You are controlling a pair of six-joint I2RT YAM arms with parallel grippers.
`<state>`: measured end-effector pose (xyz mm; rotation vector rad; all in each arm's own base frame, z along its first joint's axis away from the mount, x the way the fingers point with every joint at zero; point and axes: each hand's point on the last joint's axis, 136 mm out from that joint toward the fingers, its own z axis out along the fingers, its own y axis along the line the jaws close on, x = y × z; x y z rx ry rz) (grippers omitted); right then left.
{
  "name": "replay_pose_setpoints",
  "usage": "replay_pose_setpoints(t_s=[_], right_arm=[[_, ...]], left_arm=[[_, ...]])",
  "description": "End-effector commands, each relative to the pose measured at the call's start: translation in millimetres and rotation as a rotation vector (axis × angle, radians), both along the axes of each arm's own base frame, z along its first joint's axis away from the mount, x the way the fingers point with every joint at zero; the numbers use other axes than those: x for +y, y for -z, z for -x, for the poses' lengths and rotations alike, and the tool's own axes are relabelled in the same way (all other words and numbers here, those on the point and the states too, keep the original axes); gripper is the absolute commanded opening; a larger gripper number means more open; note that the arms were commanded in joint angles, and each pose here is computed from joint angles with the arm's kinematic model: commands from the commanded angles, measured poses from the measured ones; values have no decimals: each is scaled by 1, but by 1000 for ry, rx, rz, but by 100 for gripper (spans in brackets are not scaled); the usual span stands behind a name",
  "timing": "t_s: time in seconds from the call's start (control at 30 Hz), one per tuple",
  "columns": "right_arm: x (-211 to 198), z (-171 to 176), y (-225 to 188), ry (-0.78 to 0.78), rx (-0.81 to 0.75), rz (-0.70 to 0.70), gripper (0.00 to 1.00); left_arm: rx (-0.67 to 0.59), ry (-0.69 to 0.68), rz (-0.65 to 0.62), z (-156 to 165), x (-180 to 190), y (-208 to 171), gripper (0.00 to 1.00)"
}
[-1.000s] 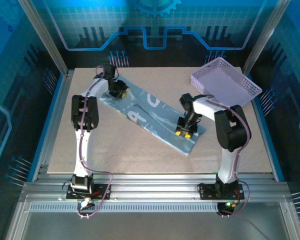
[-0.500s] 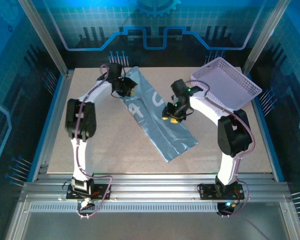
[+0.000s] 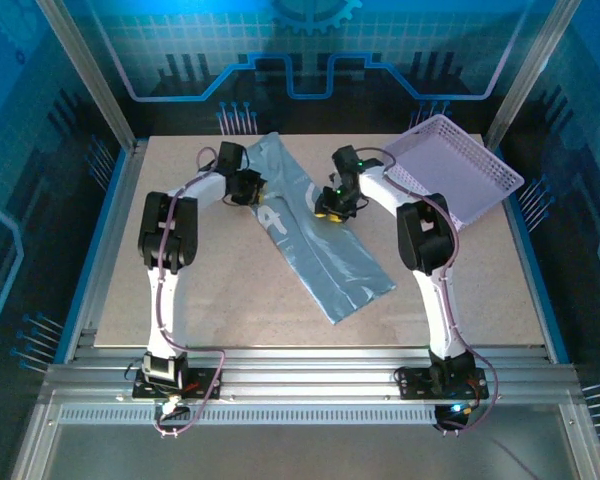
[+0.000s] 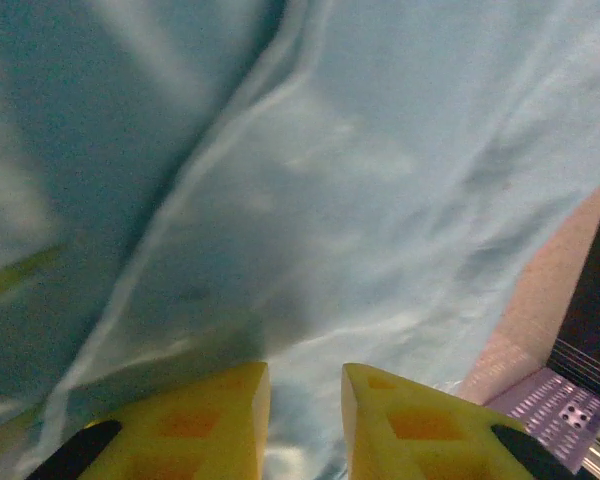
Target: Fold and stack the t-shirts
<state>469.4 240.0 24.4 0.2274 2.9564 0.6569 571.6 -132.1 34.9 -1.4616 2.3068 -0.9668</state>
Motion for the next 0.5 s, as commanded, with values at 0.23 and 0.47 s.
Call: replay_pose_setpoints(t_s=[0.23, 0.47], right_arm=[[-50, 83, 28, 230, 265, 92, 38], [-55, 79, 25, 283, 247, 74, 39]], left_arm=[[51, 182, 64, -6, -73, 53, 27], [-2, 229, 113, -33, -99, 50, 27]])
